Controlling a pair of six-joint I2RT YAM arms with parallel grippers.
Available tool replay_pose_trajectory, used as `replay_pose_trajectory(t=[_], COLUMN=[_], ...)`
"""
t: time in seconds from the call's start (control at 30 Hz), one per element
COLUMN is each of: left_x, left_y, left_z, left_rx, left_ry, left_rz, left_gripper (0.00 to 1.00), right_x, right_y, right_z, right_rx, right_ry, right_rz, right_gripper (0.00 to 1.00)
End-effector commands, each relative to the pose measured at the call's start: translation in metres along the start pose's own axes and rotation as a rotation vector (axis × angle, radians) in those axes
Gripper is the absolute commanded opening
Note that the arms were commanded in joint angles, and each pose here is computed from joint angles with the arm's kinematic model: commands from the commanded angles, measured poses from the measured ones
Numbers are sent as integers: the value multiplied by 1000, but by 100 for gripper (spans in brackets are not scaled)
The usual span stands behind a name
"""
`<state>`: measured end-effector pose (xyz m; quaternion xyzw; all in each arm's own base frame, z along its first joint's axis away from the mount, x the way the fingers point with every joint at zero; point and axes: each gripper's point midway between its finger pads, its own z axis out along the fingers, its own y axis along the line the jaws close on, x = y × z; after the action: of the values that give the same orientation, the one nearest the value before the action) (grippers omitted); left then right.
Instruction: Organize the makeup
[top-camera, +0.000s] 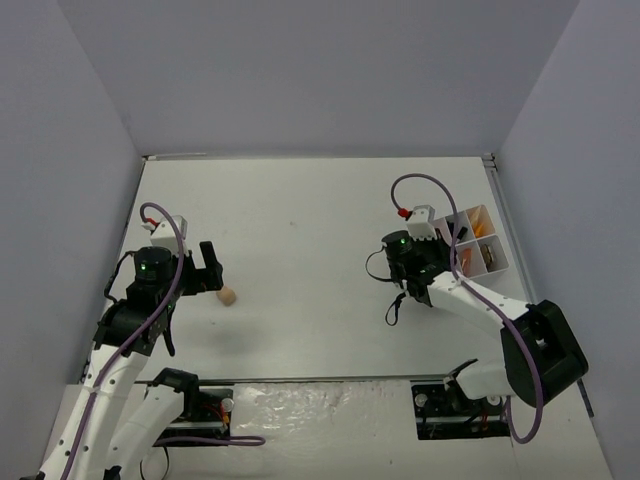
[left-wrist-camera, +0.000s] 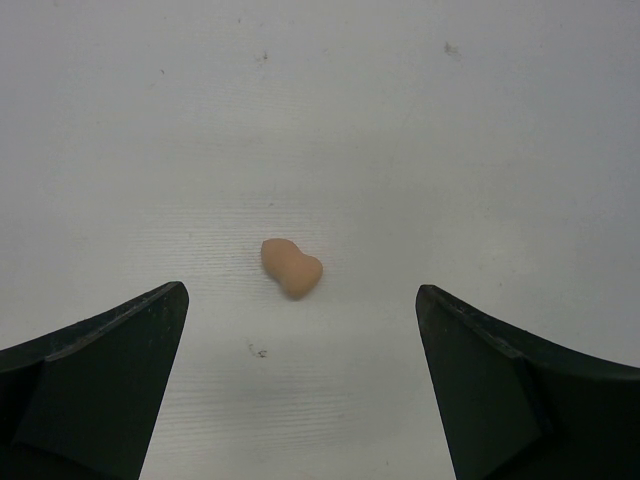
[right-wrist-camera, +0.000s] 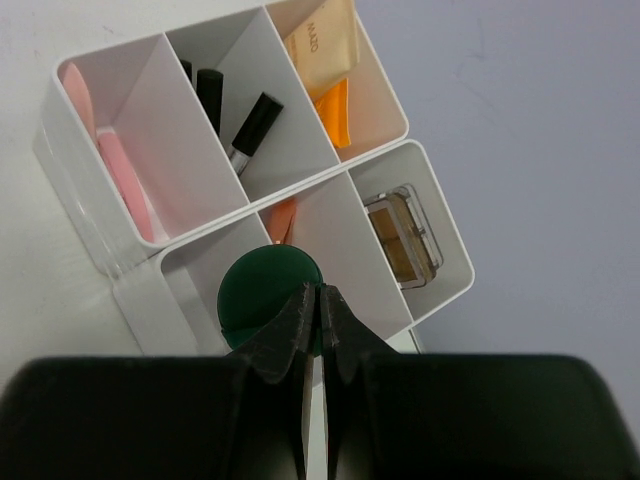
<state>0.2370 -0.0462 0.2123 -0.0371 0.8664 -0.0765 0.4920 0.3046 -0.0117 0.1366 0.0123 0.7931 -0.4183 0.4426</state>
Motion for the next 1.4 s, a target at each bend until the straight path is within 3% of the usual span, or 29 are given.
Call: replay_pose_trajectory(t=[0.0, 0.53, 0.9, 1.03, 1.2, 1.37], left_x=[-18, -17, -16, -16, -6, 14], left_y=[-2, -2, -2, -1, 0, 5], left_z=[0, 1, 1, 2, 8, 21], left_rx=[8, 5, 3, 1, -10, -59], left_ry=[-64, -62, -59, -57, -8, 108], left_rz=[-12, -15, -16, -18, -30, -55], left_gripper=[97, 97, 97, 97, 97, 97], right_x=[2, 12, 11, 1, -27, -66], right_y=[-1, 6, 11, 10, 15, 10], right_z=[6, 14, 14, 9, -9, -41], right_rx=[76, 117, 78, 26, -181, -425], right_ry=[13, 44, 48, 34, -21, -126], right_rz=[46, -9, 0, 77, 255, 432], right_gripper=[0, 1, 38, 52, 63, 83])
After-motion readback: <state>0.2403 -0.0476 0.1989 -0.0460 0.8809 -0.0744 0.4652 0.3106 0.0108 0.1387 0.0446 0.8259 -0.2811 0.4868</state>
